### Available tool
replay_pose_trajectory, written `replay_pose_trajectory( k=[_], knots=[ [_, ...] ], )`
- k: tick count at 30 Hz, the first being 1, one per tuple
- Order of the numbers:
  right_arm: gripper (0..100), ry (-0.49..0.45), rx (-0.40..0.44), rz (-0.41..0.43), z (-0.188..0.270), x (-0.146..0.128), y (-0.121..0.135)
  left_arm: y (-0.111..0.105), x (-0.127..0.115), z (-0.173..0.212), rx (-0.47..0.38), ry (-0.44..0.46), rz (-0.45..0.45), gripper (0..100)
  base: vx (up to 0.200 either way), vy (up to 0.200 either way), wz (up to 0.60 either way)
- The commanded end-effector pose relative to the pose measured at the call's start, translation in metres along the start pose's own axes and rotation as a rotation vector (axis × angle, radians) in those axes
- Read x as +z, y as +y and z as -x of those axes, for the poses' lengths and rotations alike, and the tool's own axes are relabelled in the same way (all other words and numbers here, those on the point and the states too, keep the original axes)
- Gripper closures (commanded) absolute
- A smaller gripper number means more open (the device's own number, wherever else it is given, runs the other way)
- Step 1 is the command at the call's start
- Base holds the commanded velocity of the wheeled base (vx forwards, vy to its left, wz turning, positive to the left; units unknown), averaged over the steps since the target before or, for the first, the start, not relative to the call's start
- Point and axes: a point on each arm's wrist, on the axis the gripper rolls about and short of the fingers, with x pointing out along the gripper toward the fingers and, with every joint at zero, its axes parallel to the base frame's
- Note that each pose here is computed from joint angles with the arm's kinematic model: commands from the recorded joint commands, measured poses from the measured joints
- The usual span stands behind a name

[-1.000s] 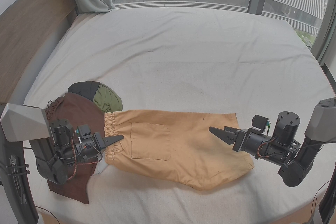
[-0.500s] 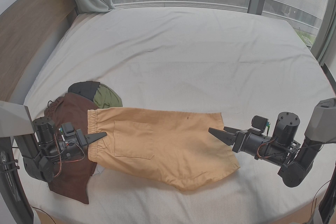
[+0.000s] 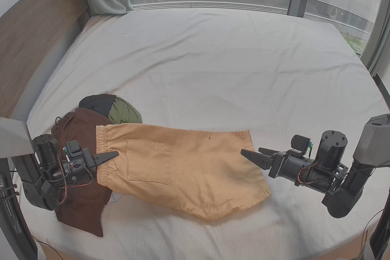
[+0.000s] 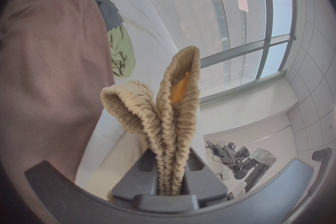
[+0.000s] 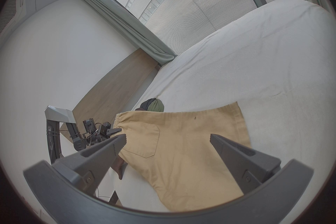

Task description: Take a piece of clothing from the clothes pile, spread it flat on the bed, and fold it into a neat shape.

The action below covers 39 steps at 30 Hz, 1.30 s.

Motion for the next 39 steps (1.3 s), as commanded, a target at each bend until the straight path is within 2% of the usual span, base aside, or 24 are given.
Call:
replay_pose_trajectory(
  k=[1, 10, 17, 39],
  knots=[
    [0, 0.004, 0.005, 0.000, -0.001, -0.001, 0.001, -0.012, -0.001, -0.009, -0.031, 0.015, -0.028, 100, 0.000, 0.000, 0.00],
    [0, 0.004, 0.005, 0.000, -0.001, -0.001, 0.001, -0.032, -0.011, -0.035, -0.056, 0.026, -0.069, 100, 0.000, 0.000, 0.00],
    [0, 0.004, 0.005, 0.000, -0.001, -0.001, 0.001, -0.044, -0.020, -0.051, -0.102, 0.072, -0.064, 100, 0.000, 0.000, 0.00],
    [0, -0.006, 0.010, 0.004, -0.002, 0.001, 0.002, -0.082, -0.034, -0.097, -0.222, 0.116, -0.045, 100, 0.000, 0.000, 0.00]
  ],
)
